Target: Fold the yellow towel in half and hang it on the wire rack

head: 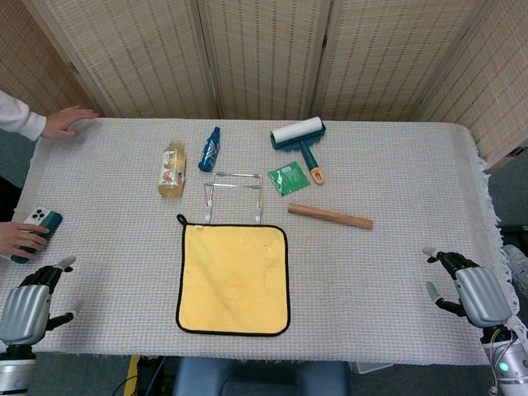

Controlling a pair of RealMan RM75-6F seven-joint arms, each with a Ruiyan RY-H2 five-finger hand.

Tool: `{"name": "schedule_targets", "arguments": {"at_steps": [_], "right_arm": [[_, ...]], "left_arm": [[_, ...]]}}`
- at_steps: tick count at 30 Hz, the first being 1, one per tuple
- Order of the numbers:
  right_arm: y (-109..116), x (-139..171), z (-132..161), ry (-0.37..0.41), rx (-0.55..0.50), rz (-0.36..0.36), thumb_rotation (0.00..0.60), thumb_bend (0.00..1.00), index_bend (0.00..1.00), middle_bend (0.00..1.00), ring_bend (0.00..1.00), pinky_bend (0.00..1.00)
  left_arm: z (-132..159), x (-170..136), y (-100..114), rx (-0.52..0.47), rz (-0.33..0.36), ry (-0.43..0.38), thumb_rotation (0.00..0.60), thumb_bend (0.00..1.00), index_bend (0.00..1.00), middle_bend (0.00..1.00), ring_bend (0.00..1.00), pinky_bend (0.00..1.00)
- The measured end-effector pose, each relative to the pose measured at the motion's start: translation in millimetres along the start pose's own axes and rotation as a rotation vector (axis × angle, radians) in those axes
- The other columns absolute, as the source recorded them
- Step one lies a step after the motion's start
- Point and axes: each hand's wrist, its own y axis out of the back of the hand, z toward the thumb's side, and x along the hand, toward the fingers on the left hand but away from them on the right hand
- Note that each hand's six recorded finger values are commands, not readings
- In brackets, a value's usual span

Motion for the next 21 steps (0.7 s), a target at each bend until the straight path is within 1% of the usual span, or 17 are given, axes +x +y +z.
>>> {"name": "schedule_targets", "arguments": {"at_steps": [8, 13, 15, 18, 21], "right_arm": [[1, -3, 1, 0.004, 0.006, -0.005, 0.6, 0.42, 0.22, 0.36, 0.32, 0.43], [5, -4, 3, 0.011, 0.015, -0.017, 0.6, 0.42, 0.22, 0.36, 0.32, 0.43], [6, -5, 4, 0.013, 0.016, -0.017, 0.6, 0.42, 0.22, 0.36, 0.32, 0.43], [6, -6, 6, 0.017, 0.019, -0.012, 0.6, 0.42, 0.22, 0.36, 0.32, 0.43], [5, -6, 9, 0.024, 0.021, -0.006, 0.6, 0.42, 0.22, 0.36, 0.32, 0.43]], "left_arm": [[1, 1, -2, 0.01, -0.008, -0.016, 0.6, 0.28, 0.23, 0.35, 0.28, 0.37], [5, 2, -4, 0.021, -0.022, -0.065, 0.6, 0.28, 0.27, 0.35, 0.3, 0.45], [7, 3, -5, 0.025, -0.025, -0.095, 0.6, 0.28, 0.29, 0.35, 0.32, 0.46], [12, 5, -6, 0.034, -0.023, -0.152, 0.6, 0.28, 0.32, 0.42, 0.4, 0.5], [20, 7, -9, 0.043, -0.033, -0.232, 0.6, 0.28, 0.36, 0.53, 0.49, 0.58]]}}
